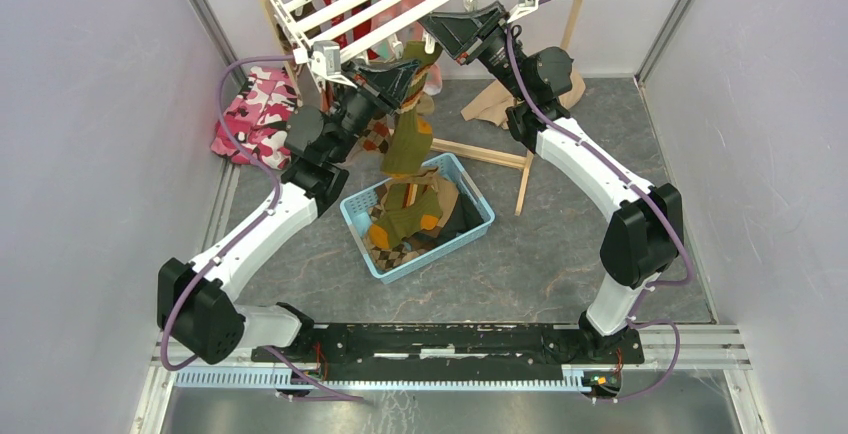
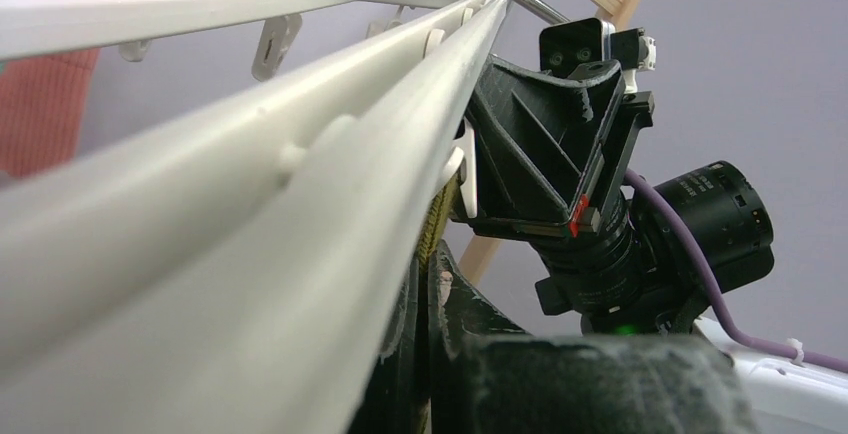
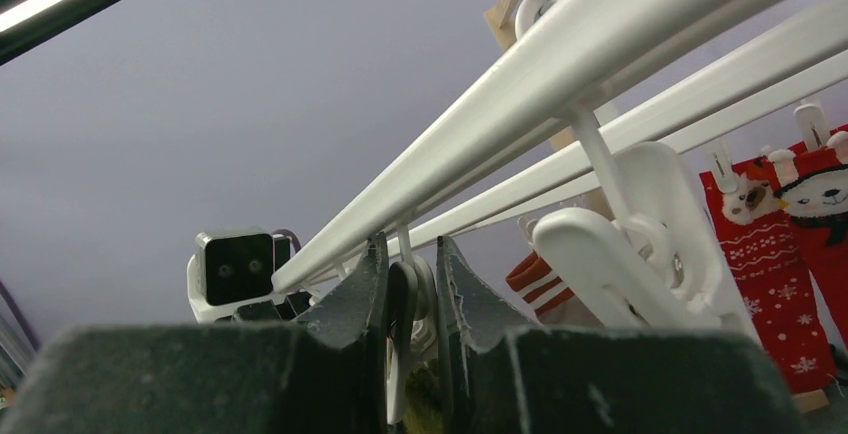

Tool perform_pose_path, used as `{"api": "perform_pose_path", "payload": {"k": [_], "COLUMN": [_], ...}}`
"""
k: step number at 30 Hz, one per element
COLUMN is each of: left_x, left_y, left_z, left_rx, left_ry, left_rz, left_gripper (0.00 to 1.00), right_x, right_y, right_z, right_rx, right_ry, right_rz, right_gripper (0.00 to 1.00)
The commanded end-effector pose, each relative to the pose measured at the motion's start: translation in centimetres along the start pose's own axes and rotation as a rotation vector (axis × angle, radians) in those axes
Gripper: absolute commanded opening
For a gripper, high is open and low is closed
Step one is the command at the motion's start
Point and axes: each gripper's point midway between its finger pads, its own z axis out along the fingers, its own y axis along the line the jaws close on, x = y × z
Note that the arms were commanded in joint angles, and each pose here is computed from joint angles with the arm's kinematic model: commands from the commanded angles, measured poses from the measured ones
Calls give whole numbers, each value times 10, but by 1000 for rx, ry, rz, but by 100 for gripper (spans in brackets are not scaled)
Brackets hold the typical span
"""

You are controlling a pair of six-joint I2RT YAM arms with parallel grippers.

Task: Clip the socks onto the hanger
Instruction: Clamp the sock onto the hanger.

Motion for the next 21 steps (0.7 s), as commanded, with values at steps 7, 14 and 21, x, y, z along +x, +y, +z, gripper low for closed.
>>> {"api": "perform_pose_path", "payload": {"k": [7, 14, 21], "left_x": [-18, -16, -15], "left_y": [-12, -10, -8], "left_z": [8, 7, 6], "left_rx": [38, 26, 13], "left_ry": [-55, -49, -43], "left_rz": [-86, -101, -106], "left_gripper": [2, 7, 16], "right_x": [-9, -10, -12], "right_y": [15, 18, 21], "right_z": [0, -1, -3], "right_rx": [-53, -61, -61], "right_ry": [-25, -27, -31], "right_rz": [-2, -4, -13], "right_gripper": [6, 27, 48]}}
